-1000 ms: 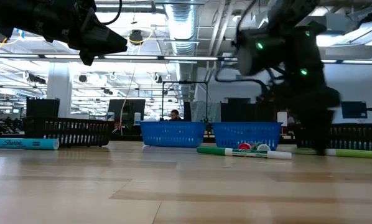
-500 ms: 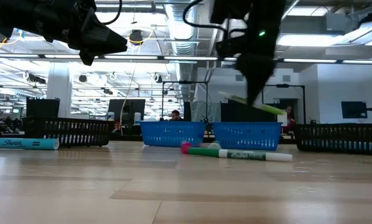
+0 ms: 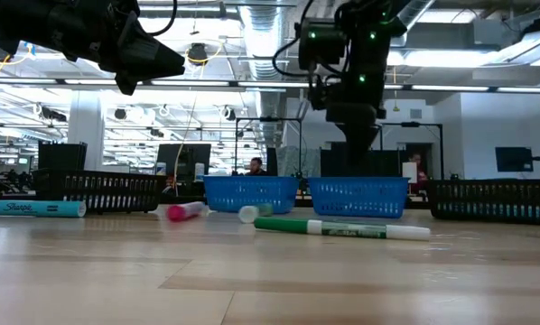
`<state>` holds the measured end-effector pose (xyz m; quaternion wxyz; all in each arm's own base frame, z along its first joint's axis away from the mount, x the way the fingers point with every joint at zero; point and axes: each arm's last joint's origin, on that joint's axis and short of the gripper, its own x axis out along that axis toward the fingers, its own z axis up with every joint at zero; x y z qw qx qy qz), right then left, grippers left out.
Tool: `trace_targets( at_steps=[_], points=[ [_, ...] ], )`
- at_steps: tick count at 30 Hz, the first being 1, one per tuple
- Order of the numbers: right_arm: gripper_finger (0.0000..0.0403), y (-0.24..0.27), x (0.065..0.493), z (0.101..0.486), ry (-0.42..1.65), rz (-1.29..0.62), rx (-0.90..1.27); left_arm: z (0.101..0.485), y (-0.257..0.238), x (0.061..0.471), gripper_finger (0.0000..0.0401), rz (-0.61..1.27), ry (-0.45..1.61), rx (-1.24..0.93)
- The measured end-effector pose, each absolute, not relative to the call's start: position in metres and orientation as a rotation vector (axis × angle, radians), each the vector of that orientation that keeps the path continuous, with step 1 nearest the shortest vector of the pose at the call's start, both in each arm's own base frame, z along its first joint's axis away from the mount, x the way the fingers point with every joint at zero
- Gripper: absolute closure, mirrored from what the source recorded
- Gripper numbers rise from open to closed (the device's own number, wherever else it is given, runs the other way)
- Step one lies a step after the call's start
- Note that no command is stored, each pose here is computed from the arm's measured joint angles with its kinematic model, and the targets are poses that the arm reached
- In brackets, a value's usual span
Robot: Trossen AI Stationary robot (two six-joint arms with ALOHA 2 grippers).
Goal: Pick & Place Markers
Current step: Put the dark green alcohol marker into the right blue bin
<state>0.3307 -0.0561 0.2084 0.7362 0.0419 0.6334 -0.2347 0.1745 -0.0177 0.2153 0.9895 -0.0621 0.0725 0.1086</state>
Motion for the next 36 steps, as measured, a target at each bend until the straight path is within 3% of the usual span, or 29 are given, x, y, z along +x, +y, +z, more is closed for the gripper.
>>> trace_targets(
  at_steps=[7, 12, 25, 36],
  points=[
    [0.0262, -0.040, 0.330, 0.202, 1.403, -0.475, 0.048, 0.215, -0.018, 0.174, 0.0301, 0.218, 0.146, -0.125],
    [0.0238, 0.000, 0.338, 0.202, 1.363, -0.310, 0.049, 0.215, -0.018, 0.174, 0.0301, 0.218, 0.145, -0.125],
    [0.0248, 0.157, 0.333, 0.193, 0.952, 0.195, -0.028, 0.215, -0.018, 0.174, 0.0301, 0.218, 0.146, -0.125],
    [0.0249, 0.185, 0.301, 0.155, 0.811, 0.126, 0.032, 0.215, -0.018, 0.174, 0.0301, 0.218, 0.146, -0.126]
  ],
)
